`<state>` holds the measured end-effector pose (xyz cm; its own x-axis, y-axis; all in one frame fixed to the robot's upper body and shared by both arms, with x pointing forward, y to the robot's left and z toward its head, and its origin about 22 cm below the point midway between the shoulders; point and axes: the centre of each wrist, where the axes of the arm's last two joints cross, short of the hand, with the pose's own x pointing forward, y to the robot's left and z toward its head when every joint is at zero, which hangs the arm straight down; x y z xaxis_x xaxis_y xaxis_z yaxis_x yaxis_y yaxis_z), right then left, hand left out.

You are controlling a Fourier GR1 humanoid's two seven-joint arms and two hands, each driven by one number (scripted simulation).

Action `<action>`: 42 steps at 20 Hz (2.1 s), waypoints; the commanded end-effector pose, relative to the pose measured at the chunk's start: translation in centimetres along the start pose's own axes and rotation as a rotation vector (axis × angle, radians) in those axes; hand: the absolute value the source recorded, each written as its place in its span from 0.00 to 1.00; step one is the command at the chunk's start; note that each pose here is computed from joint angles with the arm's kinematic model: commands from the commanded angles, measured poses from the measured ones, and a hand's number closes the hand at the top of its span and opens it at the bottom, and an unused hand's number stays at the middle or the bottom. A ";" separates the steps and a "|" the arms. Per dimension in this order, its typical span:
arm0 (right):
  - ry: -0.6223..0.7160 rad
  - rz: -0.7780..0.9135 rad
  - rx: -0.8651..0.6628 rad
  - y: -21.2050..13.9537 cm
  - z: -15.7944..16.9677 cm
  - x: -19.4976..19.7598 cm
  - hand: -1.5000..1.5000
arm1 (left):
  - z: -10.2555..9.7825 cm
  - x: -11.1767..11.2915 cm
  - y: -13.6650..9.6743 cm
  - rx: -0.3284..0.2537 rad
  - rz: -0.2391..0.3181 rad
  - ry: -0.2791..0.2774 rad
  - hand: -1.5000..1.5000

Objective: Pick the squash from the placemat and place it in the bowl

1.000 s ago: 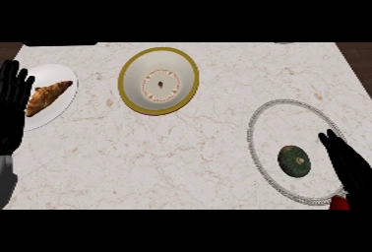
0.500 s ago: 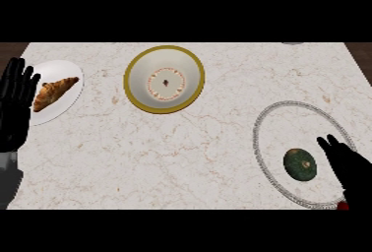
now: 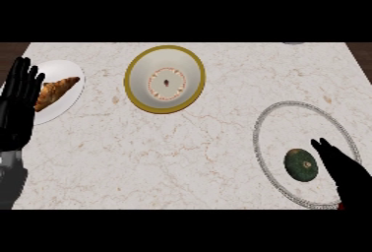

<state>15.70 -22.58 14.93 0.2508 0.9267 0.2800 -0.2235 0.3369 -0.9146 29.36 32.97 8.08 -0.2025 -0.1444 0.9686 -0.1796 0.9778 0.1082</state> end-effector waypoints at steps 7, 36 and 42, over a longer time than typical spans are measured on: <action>0.085 -0.003 0.045 2.0 -1.9 -0.1 0.00 | -0.5 1.3 -0.8 -0.005 0.003 -0.001 0.50; 0.079 0.005 0.083 6.0 -8.7 -5.5 0.00 | -0.1 0.4 -0.1 -0.007 0.004 -0.001 0.50; 0.137 -0.012 0.085 7.4 -11.2 -6.7 0.00 | 1.6 -1.4 0.0 0.010 -0.003 -0.010 0.50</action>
<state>21.88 -26.99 3.43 0.3446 0.9090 0.2346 -0.3047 0.3447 -0.8879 29.09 32.80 8.09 -0.2083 -0.1482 0.9668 -0.1807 0.9773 0.1109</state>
